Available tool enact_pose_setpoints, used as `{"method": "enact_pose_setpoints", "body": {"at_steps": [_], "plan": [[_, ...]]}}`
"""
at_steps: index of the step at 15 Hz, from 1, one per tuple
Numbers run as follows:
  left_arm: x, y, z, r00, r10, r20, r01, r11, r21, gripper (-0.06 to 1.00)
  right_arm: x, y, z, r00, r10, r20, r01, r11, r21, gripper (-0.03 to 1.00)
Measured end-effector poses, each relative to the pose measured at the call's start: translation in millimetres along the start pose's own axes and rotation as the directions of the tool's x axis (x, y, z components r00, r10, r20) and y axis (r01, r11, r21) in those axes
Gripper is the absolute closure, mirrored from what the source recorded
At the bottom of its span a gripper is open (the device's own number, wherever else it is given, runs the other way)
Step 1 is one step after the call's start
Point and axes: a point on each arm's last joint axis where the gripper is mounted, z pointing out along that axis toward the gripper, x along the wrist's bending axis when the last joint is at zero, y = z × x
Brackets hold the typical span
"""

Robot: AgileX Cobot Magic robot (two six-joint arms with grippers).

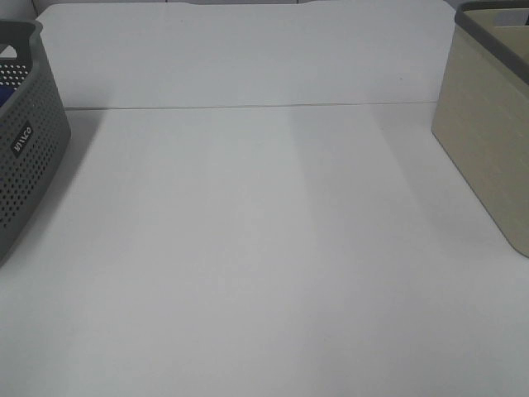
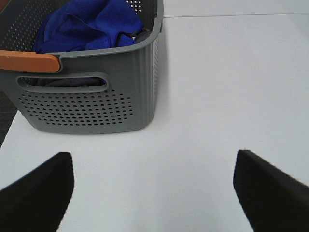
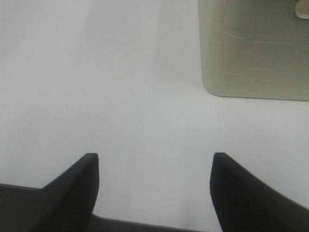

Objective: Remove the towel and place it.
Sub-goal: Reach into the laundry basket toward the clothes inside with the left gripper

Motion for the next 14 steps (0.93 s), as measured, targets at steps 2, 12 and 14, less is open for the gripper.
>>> {"method": "enact_pose_setpoints", "body": {"at_steps": [2, 12, 14], "plan": [[0.2, 0.0, 0.0, 1.000, -0.010, 0.004, 0.010, 1.000, 0.000, 0.11, 0.0, 0.0, 0.0, 1.000, 0.000, 0.000, 0.000, 1.000, 0.000, 0.31], [0.8, -0.2, -0.3, 0.998, 0.007, 0.060, -0.007, 1.000, 0.001, 0.11, 0.0, 0.0, 0.0, 1.000, 0.000, 0.000, 0.000, 1.000, 0.000, 0.31], [0.8, -0.2, -0.3, 0.998, 0.006, 0.060, -0.006, 1.000, 0.001, 0.11, 0.0, 0.0, 0.0, 1.000, 0.000, 0.000, 0.000, 1.000, 0.000, 0.31]]}}
